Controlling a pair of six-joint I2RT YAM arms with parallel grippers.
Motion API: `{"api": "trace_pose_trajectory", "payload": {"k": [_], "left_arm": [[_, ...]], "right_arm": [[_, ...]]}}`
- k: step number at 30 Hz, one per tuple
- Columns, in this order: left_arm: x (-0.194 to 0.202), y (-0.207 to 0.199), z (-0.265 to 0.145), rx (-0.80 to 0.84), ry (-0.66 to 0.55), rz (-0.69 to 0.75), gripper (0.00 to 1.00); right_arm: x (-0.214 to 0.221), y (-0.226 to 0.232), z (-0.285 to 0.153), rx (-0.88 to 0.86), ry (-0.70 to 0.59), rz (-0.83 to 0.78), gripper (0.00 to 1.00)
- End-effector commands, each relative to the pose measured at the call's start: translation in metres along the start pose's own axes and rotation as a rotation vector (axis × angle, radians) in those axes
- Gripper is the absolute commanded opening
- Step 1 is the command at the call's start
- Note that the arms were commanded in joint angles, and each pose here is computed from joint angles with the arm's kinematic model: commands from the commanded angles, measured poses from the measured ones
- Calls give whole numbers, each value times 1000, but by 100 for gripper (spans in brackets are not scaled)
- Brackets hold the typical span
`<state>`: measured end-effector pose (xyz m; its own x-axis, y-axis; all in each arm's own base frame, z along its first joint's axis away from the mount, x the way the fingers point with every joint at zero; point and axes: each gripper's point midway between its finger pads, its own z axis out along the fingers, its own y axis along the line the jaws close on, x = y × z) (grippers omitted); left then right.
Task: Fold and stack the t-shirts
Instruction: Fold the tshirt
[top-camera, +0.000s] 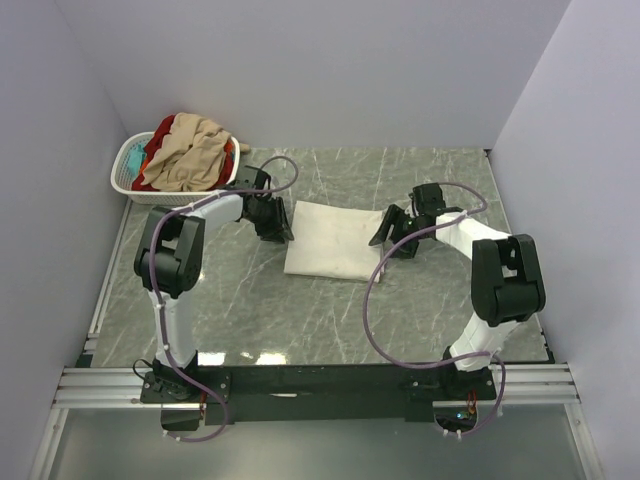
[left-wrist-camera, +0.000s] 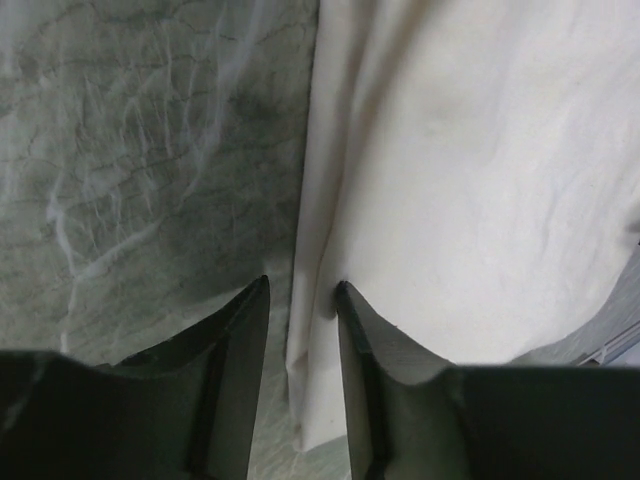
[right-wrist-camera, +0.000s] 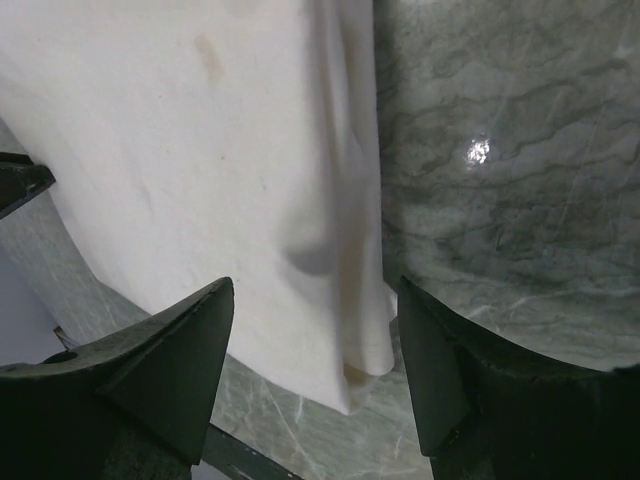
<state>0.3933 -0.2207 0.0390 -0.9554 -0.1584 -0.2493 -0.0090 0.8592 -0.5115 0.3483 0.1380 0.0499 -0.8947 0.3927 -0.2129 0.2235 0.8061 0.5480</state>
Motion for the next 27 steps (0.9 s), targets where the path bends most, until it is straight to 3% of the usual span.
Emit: {"api": "trace_pose_trajectory", "payload": {"k": [1, 13, 27], "left_arm": [[-14, -7, 3, 13, -31, 28, 38], [-3, 6, 15, -19, 15, 21, 22], [0, 2, 18, 15, 25, 14, 21]], "right_arm": [[-7, -1, 5, -28, -6, -13, 72], [-1, -6, 23, -61, 35, 11, 67], [16, 1, 46, -48, 99, 8, 60]]}}
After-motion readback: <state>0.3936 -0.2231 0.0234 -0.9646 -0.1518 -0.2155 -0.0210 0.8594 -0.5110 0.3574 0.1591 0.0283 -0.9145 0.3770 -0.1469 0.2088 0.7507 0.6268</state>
